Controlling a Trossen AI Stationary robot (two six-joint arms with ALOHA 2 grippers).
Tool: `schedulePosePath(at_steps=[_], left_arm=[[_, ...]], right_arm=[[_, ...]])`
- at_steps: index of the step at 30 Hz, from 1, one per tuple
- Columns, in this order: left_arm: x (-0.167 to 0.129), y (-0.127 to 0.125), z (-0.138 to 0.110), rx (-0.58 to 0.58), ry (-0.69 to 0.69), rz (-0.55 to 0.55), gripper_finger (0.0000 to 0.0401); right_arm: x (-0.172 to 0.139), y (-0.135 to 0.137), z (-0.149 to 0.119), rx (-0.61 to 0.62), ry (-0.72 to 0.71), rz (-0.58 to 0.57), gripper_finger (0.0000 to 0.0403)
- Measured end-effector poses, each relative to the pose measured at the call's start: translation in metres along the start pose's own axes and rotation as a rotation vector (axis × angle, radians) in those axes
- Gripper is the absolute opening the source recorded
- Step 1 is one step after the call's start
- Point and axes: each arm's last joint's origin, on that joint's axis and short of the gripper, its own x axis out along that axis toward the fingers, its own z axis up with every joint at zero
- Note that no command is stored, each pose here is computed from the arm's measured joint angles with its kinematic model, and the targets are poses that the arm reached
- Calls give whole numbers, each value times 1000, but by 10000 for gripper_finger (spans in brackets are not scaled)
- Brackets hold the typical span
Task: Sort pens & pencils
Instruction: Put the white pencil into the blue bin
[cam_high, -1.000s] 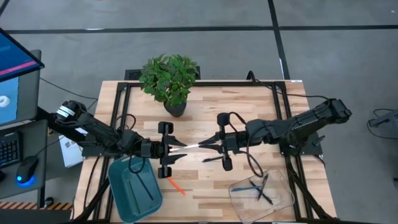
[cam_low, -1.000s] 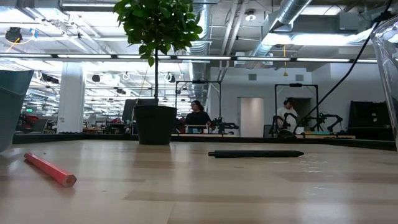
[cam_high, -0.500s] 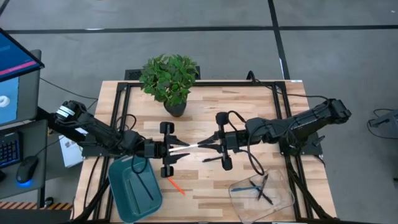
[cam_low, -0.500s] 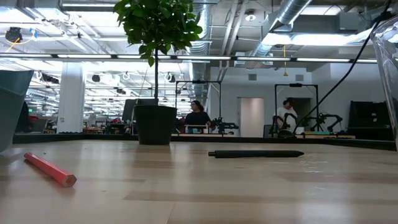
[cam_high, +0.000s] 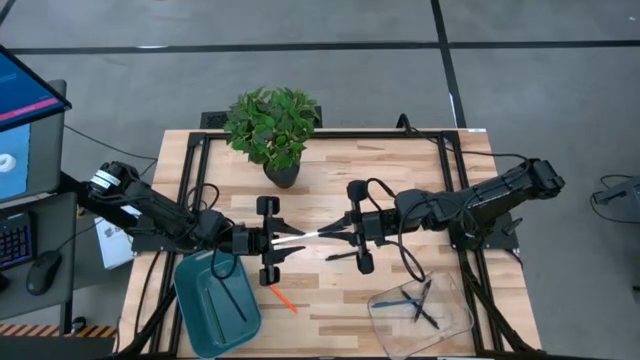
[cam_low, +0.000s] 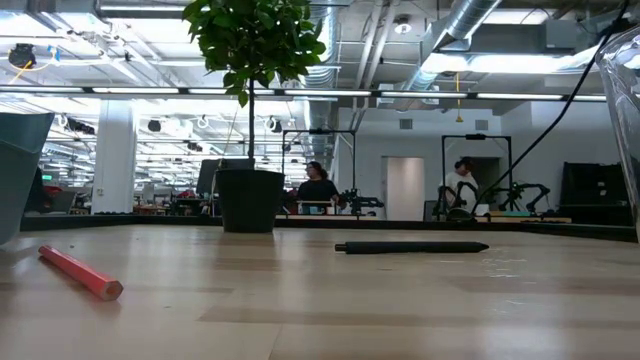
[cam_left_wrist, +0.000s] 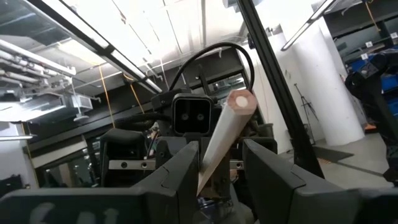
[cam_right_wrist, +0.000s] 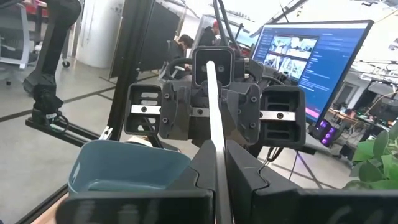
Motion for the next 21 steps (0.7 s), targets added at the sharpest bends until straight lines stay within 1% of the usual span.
schedulePosePath(at_steps=[4,7,9,15,21], left_arm=[[0,0,0,10,0,0,115],[0,0,0,16,0,0,103],[0,0,0,16,-1,1,85],[1,4,0,29,-11,11,16],[2,8,-1,18,-15,25,14]], right_arm=[[0,0,0,-1,0,1,35],[0,0,0,-1,-3,6,35],[0,0,0,-1,-3,7,35],[0,0,0,1,-4,6,35],[-1,0,1,1,-6,1,35]])
